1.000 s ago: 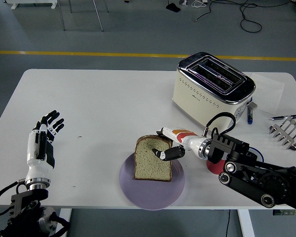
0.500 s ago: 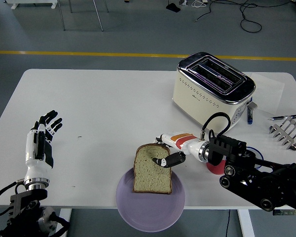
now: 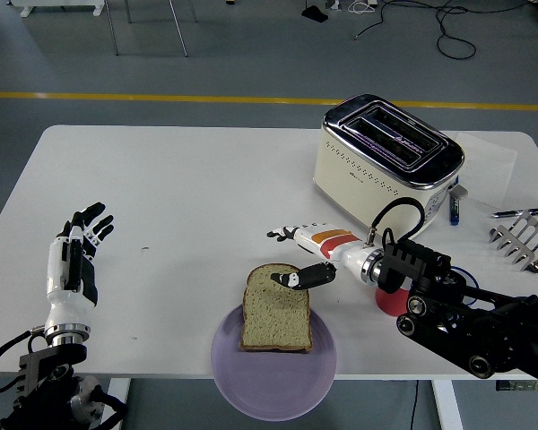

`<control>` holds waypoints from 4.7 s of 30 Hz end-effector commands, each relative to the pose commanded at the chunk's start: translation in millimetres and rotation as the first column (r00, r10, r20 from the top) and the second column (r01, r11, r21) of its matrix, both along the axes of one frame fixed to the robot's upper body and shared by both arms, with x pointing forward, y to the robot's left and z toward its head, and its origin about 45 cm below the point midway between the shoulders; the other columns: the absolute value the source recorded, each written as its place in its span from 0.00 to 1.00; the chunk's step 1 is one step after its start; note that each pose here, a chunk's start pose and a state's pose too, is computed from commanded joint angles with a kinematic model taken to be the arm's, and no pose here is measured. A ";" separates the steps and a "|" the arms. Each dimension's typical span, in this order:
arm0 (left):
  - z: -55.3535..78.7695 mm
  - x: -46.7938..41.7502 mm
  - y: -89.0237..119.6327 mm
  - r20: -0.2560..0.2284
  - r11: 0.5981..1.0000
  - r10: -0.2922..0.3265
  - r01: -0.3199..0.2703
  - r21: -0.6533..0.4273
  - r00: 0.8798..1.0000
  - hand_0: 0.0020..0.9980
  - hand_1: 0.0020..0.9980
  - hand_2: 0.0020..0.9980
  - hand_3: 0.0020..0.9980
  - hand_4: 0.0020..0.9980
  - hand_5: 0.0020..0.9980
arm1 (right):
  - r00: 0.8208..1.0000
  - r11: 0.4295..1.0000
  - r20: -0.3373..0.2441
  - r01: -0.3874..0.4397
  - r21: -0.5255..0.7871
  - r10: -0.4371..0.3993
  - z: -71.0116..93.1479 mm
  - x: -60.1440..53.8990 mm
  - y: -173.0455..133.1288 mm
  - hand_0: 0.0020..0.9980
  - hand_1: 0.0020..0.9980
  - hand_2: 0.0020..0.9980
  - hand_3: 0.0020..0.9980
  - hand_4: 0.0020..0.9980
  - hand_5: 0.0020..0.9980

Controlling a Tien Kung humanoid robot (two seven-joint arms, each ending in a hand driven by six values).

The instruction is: Push plate across desktop,pick up the break from the machine,place the break in the plate

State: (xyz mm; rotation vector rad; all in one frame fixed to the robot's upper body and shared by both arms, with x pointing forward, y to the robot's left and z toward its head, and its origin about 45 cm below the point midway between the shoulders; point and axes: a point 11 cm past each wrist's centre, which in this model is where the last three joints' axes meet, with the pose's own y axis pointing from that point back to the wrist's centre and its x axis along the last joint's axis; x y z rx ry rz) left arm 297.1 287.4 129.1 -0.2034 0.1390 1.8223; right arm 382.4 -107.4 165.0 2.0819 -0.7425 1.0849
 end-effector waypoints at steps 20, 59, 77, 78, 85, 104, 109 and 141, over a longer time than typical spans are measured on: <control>2.5 0.3 4.2 0.010 1.000 0.009 -0.009 0.012 1.000 0.72 0.72 0.78 0.66 0.41 0.81 | 0.996 0.925 0.091 -0.038 0.379 0.004 82.9 -19.0 14.4 0.80 0.77 0.77 0.79 0.58 0.34; 58.8 8.7 14.0 0.154 0.999 -0.004 0.010 -0.037 0.988 0.74 0.74 0.80 0.72 0.44 0.78 | 0.858 0.012 -0.337 0.371 0.929 -0.387 147.3 -1.3 -224.4 0.78 0.75 0.75 0.76 0.50 0.42; 81.1 11.5 32.3 0.137 0.998 -0.023 0.030 -0.049 0.990 0.78 0.81 0.86 0.80 0.50 0.87 | 0.769 0.046 -0.441 0.518 0.854 -0.463 96.7 -29.7 -272.3 0.80 0.76 0.77 0.77 0.50 0.48; 81.3 11.5 32.4 0.137 0.998 -0.023 0.030 -0.048 0.990 0.78 0.81 0.86 0.80 0.50 0.87 | 0.768 0.046 -0.442 0.518 0.854 -0.463 96.4 -29.7 -272.3 0.80 0.76 0.77 0.77 0.50 0.48; 92.7 11.3 34.6 0.156 0.999 -0.031 0.033 -0.010 0.987 0.80 0.82 0.86 0.81 0.51 0.88 | 0.761 0.051 -0.440 0.523 0.851 -0.478 93.3 -28.5 -275.5 0.81 0.77 0.77 0.77 0.51 0.48; 93.5 14.3 30.9 0.144 0.998 -0.056 0.055 0.014 0.988 0.81 0.83 0.87 0.82 0.53 0.92 | 0.745 0.041 -0.435 0.524 0.851 -0.505 96.2 -31.0 -289.4 0.81 0.77 0.77 0.76 0.52 0.53; 93.4 15.5 29.1 0.144 0.998 -0.060 0.059 0.010 0.988 0.81 0.83 0.87 0.82 0.54 0.95 | 0.744 0.040 -0.436 0.525 0.850 -0.506 96.1 -31.5 -290.4 0.81 0.77 0.77 0.76 0.52 0.54; 89.4 21.5 30.2 0.001 0.967 -0.174 0.171 -0.188 0.985 0.82 0.85 0.88 0.83 0.55 0.98 | 0.754 0.066 -0.450 0.542 0.838 -0.478 96.3 -28.6 -282.1 0.81 0.77 0.76 0.75 0.51 0.54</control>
